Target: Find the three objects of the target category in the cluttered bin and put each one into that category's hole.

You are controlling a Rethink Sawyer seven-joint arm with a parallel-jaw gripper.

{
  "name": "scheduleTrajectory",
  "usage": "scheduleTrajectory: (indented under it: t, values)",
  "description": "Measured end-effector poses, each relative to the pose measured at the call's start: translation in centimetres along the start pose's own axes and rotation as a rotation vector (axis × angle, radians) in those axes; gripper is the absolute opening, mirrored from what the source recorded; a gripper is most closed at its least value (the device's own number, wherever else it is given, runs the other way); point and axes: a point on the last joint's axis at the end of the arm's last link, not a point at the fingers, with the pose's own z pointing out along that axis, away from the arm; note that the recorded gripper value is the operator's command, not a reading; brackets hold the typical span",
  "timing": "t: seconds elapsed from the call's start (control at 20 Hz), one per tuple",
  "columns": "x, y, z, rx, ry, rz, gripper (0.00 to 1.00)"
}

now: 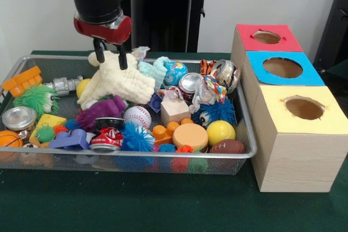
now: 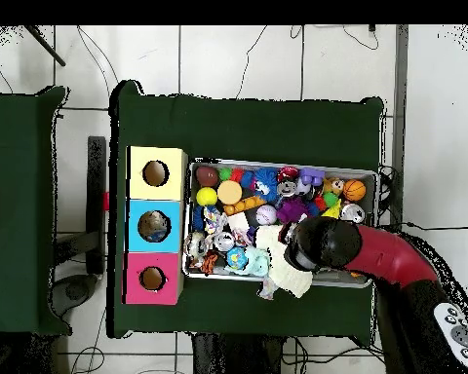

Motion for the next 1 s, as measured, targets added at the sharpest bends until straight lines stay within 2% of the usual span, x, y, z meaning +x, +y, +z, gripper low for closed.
scheduleTrajectory:
  t: [0.4,0.65,0.8,1.0]
  values:
    - [-1.6,-1.0,1.3,0.015,-0.034,-0.069,1.0]
    - [-3.7,-0.2,1.6,0.009,-0.077,-0.11,1.0]
    - [-4.8,0.3,1.4,0.005,-0.095,-0.12,1.0]
    - [-7.1,1.1,0.8,-0.004,-0.112,-0.125,1.0]
